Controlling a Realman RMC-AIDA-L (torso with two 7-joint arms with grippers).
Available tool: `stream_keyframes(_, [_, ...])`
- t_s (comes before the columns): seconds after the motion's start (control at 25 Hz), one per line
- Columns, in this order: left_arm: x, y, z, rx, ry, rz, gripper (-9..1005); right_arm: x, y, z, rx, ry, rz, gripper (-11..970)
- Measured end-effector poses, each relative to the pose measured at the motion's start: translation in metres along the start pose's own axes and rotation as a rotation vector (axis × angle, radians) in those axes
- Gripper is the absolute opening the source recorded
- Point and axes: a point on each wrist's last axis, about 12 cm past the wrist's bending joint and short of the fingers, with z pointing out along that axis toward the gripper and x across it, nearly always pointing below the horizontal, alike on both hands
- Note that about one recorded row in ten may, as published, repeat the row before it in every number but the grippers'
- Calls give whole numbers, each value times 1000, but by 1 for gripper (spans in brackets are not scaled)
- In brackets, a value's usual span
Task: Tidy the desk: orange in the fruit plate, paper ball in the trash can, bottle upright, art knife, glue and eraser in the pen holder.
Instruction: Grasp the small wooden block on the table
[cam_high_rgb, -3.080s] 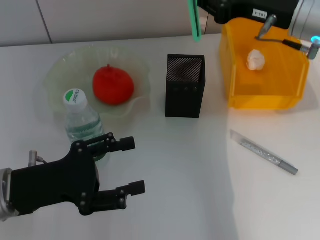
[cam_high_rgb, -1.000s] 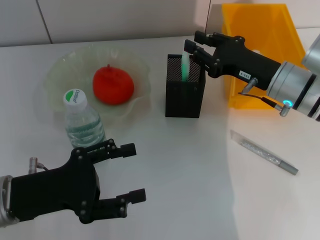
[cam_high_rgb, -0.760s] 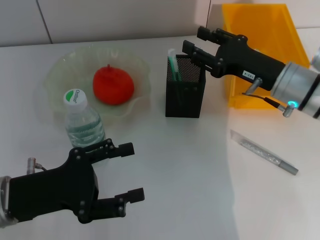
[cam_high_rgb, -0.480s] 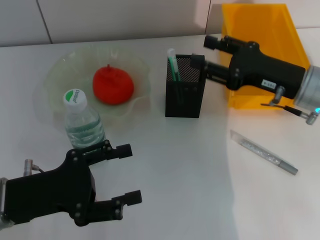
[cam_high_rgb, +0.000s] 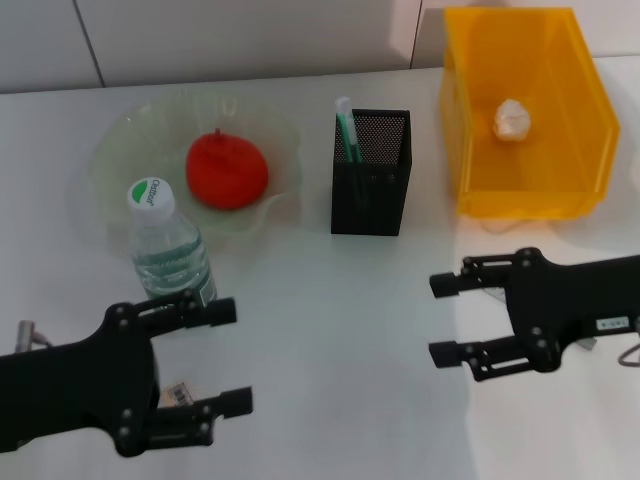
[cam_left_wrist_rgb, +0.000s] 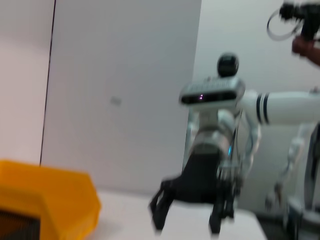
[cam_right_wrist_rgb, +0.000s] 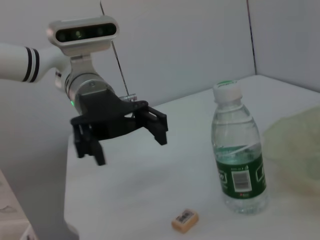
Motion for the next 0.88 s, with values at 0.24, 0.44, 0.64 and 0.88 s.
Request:
stream_keyframes(0.24, [-22, 11, -13, -65, 292, -29, 798, 13, 9, -18, 6, -8, 37, 773])
stream_keyframes(0.44, [-38, 21, -1, -130, 540, -78, 798, 27, 17, -23, 1, -2, 35, 774])
stream_keyframes(0.64, [-45, 22, 19, -173, 748, -119, 798, 36, 21, -23, -2, -11, 42, 774])
stream_keyframes(0.88, [-51, 21, 38, -212, 821, -178, 798, 40, 21, -21, -1, -19, 33, 774])
